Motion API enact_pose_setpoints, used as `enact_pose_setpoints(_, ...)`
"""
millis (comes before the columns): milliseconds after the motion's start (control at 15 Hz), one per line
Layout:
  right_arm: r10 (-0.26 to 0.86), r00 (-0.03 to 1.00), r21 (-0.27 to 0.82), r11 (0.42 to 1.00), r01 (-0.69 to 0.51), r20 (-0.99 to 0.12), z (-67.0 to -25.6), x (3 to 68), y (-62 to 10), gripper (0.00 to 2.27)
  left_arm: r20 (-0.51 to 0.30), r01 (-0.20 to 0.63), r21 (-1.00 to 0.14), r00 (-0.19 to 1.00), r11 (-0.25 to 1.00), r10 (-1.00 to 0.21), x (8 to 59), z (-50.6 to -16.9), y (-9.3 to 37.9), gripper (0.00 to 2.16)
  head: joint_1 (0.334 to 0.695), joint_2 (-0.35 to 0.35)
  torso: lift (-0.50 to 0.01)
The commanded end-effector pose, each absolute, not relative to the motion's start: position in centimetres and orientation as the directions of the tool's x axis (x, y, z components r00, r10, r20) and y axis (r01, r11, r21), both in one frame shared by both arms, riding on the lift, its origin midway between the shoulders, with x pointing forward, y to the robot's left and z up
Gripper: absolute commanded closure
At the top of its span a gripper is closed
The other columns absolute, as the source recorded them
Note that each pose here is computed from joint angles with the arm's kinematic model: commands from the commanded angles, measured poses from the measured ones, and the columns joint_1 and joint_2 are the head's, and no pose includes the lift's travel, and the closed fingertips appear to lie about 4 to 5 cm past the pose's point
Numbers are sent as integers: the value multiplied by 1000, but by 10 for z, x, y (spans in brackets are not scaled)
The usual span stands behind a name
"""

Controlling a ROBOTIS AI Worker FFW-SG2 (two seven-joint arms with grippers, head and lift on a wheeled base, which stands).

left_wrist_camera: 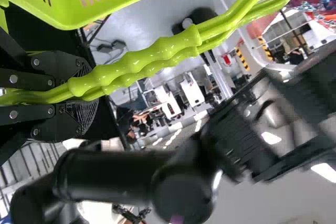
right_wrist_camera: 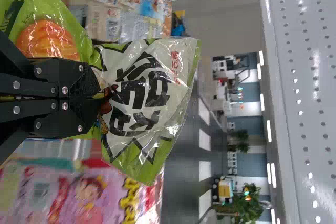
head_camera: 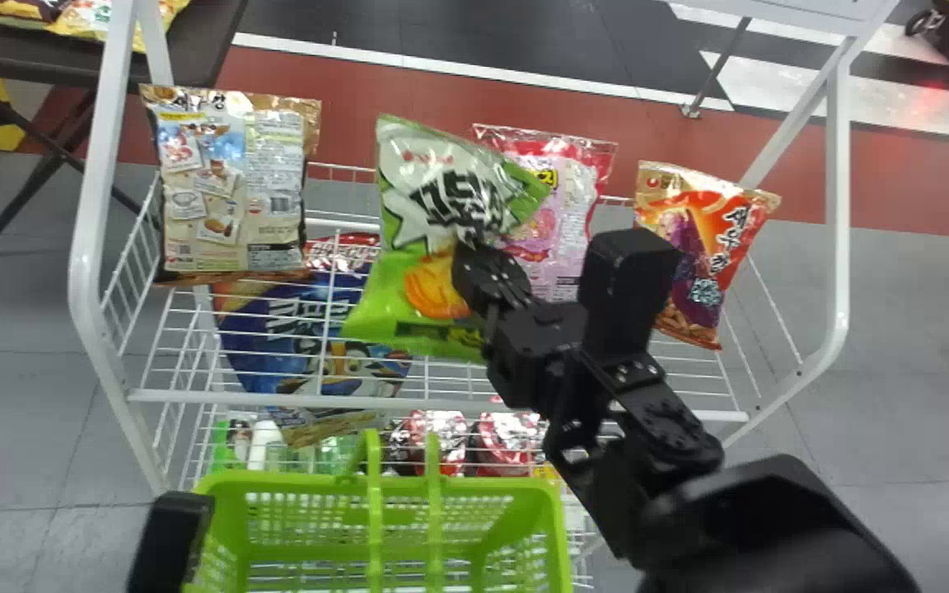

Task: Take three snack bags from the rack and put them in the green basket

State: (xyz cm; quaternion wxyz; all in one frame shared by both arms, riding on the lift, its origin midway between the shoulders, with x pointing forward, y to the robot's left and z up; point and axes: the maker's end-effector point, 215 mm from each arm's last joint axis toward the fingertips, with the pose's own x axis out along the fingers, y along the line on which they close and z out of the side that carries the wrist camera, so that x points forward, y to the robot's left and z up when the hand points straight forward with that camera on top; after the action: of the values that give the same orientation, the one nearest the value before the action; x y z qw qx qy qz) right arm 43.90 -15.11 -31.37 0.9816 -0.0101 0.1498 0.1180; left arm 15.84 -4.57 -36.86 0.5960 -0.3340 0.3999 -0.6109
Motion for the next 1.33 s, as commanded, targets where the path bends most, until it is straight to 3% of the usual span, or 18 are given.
enact_pose_setpoints(0,159,915,-51,980,-191,-371,-317,407,-197,2216,-79,468,-882,-45,49,-996,166,-371,-43,1578,695,-350,-11)
enact_pose_setpoints(133,136,891,-49,983,-174,-433,-324,375,-226,2216,-90,472,-879,-35,63,-995,172,-373,-42,1578,695,-350,-11)
enact_pose_setpoints(400,188,812,63,981,-184,-553,-353,313,-221,2206,-86,470,-880,-22,66,-996,181,-375,-47,1578,695,-350,-11)
enact_pose_setpoints(600,278,659,189,960,-205,-698,-408,266,-191,2209,-82,473,-879,-24,61,-996,183,-375,-48,1578,695,-350,-11)
enact_pose_setpoints(800,382,544,304,924,-232,-747,-445,234,-154,2209,-78,470,-881,-28,56,-997,178,-374,-50,1578,695,-350,-11)
enact_pose_setpoints(1133,462,451,363,885,-291,-764,-471,210,-114,2094,-72,476,-878,-33,48,-997,172,-372,-55,1578,695,-350,-11)
enact_pose_setpoints(1200,480,437,374,874,-310,-761,-475,206,-107,1538,-74,477,-878,-37,48,-997,171,-372,-56,1578,695,-350,-11)
enact_pose_setpoints(1267,499,460,382,864,-327,-734,-472,215,-103,410,-75,477,-877,-36,49,-997,170,-372,-56,1578,695,-350,-11)
